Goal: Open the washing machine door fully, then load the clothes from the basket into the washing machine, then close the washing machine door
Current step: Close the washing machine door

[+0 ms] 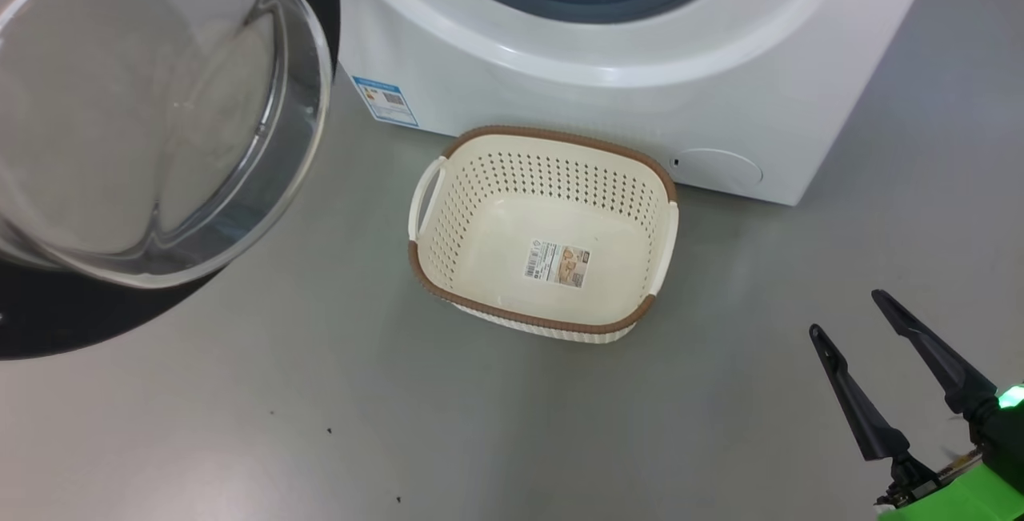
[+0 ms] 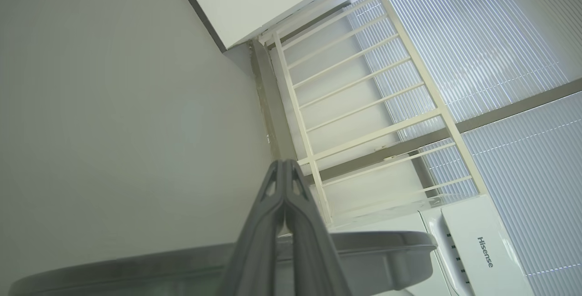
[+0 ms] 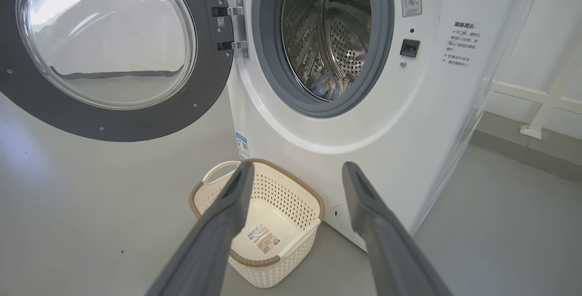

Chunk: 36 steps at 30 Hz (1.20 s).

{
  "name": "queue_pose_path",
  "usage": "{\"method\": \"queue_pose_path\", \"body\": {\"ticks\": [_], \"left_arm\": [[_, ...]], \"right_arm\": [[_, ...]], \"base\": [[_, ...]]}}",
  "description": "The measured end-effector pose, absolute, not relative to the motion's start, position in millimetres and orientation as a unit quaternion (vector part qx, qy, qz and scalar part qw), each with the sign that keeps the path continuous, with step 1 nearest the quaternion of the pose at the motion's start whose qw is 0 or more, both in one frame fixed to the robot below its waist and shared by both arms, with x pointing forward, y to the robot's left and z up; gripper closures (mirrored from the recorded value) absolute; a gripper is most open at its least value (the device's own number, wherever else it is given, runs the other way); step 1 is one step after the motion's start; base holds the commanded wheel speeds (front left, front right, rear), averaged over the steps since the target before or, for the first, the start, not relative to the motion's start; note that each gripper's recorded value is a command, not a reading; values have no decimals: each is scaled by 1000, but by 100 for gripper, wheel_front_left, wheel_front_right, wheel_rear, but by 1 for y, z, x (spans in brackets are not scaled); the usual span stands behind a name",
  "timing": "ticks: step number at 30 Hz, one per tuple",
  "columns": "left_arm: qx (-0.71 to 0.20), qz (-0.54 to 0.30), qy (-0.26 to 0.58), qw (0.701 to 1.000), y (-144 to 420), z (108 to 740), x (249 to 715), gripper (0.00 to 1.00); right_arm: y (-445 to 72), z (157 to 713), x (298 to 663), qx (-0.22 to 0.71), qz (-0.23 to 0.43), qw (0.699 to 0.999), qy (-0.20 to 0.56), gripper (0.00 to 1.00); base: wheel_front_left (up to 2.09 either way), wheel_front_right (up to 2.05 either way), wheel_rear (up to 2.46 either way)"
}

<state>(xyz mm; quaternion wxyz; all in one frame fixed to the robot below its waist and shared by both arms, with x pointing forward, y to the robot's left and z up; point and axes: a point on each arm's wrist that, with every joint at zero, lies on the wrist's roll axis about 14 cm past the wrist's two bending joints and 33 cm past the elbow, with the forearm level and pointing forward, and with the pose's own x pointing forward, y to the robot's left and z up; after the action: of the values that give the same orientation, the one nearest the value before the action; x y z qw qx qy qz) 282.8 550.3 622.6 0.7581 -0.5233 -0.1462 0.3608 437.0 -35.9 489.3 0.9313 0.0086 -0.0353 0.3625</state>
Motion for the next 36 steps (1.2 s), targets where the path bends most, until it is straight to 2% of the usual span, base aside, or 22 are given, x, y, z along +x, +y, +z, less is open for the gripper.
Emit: {"method": "queue_pose_path", "body": {"ticks": [10,19,29,36], "left_arm": [[-522,370,-109,761,537,591,313,100],[-496,383,-83,775,536,584,317,100],[-485,344,-34,803,524,582,313,100],[-500,314,-21,807,516,584,308,100]], "right_arm": [[-50,475,445,6,348,937,-21,0],[-53,469,450,6,344,939,-15,0],[-48,471,451,9,350,937,-17,0],[-44,474,451,9,354,935,-21,0]], "base": [[0,0,0],[0,0,0],[0,0,0],[0,0,0]]}}
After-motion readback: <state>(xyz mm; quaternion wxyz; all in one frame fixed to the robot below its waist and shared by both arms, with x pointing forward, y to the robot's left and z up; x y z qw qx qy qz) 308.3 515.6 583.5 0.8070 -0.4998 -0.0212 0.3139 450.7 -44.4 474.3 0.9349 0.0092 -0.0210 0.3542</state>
